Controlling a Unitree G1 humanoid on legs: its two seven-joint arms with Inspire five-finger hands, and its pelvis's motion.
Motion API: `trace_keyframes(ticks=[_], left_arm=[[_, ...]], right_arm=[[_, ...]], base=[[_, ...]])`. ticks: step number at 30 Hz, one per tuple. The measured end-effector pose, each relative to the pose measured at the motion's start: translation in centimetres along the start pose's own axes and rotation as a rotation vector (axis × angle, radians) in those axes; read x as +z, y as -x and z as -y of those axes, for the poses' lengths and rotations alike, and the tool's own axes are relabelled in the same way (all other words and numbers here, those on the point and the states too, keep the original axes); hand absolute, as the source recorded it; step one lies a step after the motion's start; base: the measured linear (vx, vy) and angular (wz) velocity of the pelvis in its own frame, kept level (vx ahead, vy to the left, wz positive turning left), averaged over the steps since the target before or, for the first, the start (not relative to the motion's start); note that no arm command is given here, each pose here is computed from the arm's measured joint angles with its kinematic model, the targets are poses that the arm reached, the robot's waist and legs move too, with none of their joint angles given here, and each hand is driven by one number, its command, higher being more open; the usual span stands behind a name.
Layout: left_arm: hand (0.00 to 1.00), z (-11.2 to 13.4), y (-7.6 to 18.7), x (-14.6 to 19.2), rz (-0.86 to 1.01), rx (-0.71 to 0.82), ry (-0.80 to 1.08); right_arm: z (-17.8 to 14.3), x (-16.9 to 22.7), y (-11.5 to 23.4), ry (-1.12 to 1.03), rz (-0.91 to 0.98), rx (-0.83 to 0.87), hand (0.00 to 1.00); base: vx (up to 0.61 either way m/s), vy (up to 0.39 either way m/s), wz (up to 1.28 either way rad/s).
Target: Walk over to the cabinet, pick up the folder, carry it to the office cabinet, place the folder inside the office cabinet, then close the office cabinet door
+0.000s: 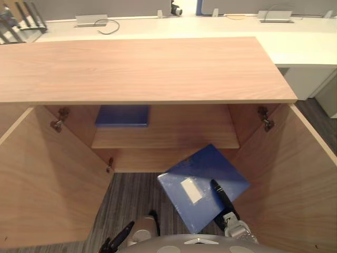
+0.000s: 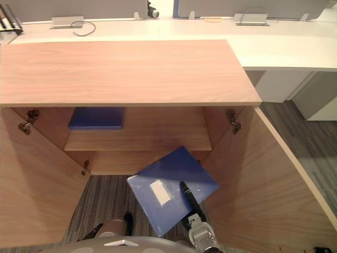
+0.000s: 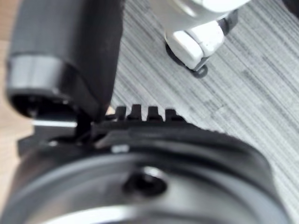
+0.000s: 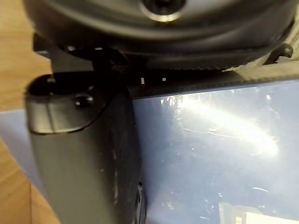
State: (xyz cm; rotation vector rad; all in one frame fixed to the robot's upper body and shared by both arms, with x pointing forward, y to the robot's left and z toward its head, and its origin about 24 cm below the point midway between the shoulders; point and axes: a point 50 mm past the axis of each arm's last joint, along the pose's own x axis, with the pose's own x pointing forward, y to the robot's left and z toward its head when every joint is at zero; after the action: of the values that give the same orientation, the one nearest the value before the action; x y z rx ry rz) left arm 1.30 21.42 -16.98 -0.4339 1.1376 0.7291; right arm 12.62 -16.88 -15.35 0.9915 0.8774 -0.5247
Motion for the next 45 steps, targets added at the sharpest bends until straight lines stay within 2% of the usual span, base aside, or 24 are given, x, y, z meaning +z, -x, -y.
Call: trace_keyframes(ticks=[8, 18, 20, 24, 26, 29, 36, 45], left_arm=[[1.0, 0.0, -0.1, 0.2, -0.004, -0.023, -0.076], [1.0, -0.2, -0.1, 0.1, -0.017, -0.023, -0.137], [1.0, -0.4, -0.1, 0.2, -0.013, -0.02, -0.143], [1.0, 0.0, -0.4, 1.7, 0.029, -0.028, -0.174], [1.0, 1.3, -0.6, 3.1, 0.076, -0.061, -0.176], [1.0, 2.1, -0.7, 4.1, 0.115, -0.075, -0.171], [1.0, 3.7, -0.5, 5.0, 0.174, -0.105, -0.147], [1.0, 5.4, -0.3, 6.4, 0.243, -0.155, -0.153]], right_arm=[[0.5, -1.5, -0.1, 0.076, -0.09, -0.023, 0.0], [1.0, -0.5, 0.0, 0.155, -0.092, -0.031, 0.0], [-0.2, 0.1, -0.1, 0.213, -0.076, 0.024, 0.0], [-6.5, 2.8, 0.1, 0.326, 0.053, 0.285, 0.0], [-10.3, 5.2, 0.9, 0.334, 0.186, 0.433, 0.0], [-13.9, 7.6, 2.3, 0.347, 0.331, 0.553, 0.0], [-17.6, 9.1, 5.3, 0.322, 0.471, 0.711, 0.0], [-18.8, 9.5, 7.0, 0.334, 0.545, 0.766, 0.0]], base=[[0.14, 0.063, -0.06], [-0.05, -0.066, -0.04], [-0.2, -0.009, -0.22], [-0.2, 0.015, -0.23], [-0.22, 0.021, 0.09], [-0.17, -0.014, -0.01], [-0.09, -0.05, -0.02], [-0.02, -0.005, 0.03]])
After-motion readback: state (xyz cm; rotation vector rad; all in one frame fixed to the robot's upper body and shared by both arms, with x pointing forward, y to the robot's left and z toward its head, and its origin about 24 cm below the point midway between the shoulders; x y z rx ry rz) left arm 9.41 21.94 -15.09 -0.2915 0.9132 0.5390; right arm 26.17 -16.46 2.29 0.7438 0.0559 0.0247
